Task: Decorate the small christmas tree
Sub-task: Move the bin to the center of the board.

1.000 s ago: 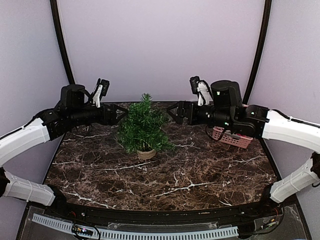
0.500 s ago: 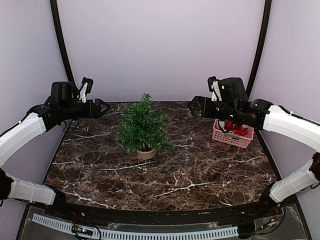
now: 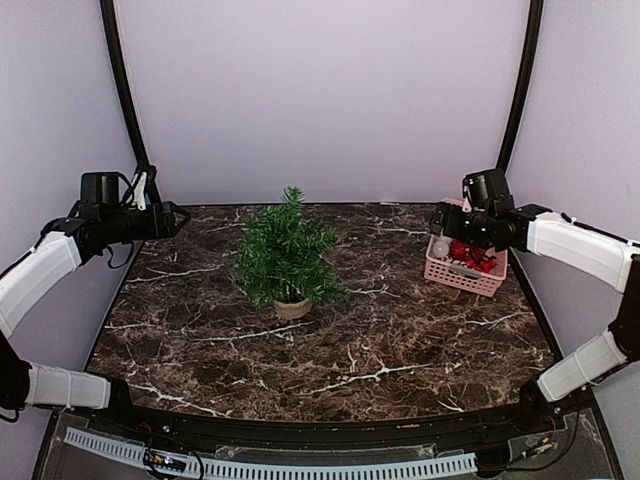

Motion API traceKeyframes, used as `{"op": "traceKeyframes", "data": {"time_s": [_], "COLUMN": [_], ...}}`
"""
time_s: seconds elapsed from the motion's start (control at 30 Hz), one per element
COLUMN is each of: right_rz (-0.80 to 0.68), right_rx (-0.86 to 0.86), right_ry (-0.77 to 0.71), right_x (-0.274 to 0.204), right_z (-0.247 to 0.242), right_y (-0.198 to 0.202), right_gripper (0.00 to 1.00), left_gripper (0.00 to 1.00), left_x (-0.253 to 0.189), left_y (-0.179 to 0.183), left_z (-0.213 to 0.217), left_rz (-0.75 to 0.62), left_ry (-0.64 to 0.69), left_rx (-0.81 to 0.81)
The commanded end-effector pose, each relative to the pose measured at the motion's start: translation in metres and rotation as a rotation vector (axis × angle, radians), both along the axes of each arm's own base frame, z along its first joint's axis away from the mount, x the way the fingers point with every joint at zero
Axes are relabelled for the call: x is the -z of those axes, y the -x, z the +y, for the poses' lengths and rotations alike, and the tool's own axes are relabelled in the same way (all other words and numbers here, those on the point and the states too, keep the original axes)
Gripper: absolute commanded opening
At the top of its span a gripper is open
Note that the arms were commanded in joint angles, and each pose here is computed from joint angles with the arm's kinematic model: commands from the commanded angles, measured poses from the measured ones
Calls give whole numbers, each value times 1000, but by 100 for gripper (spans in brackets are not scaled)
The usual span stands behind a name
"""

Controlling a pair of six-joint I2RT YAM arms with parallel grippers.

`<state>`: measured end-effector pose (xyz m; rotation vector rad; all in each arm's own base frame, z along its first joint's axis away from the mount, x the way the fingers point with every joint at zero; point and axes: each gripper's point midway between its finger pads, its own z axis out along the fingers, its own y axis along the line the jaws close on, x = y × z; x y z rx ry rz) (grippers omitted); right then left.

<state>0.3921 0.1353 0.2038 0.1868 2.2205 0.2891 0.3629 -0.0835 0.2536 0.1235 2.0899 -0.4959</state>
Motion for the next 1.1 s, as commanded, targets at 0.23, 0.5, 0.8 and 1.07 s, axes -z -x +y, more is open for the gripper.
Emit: {"op": "traceKeyframes", "data": {"time_s": [0.23, 0.5, 0.8, 1.07], "right_rz": [95, 199, 260, 280], "right_rx": [193, 225, 213, 291], "right_ry": [91, 118, 174, 179], "right_x": [47, 88, 112, 112], "right_z": [-79, -105, -118, -151], "right_y": [-39, -65, -101, -103], "right_gripper": [86, 76, 62, 48], "left_gripper": [85, 85, 85, 85], "left_x": [7, 18, 21, 23], "left_y": [9, 6, 7, 7], "left_z": [34, 33, 30, 28], "left_rz": [-43, -4, 6, 10], "left_ry": [-119, -119, -102, -95], "left_rx": [-144, -139, -129, -122]}}
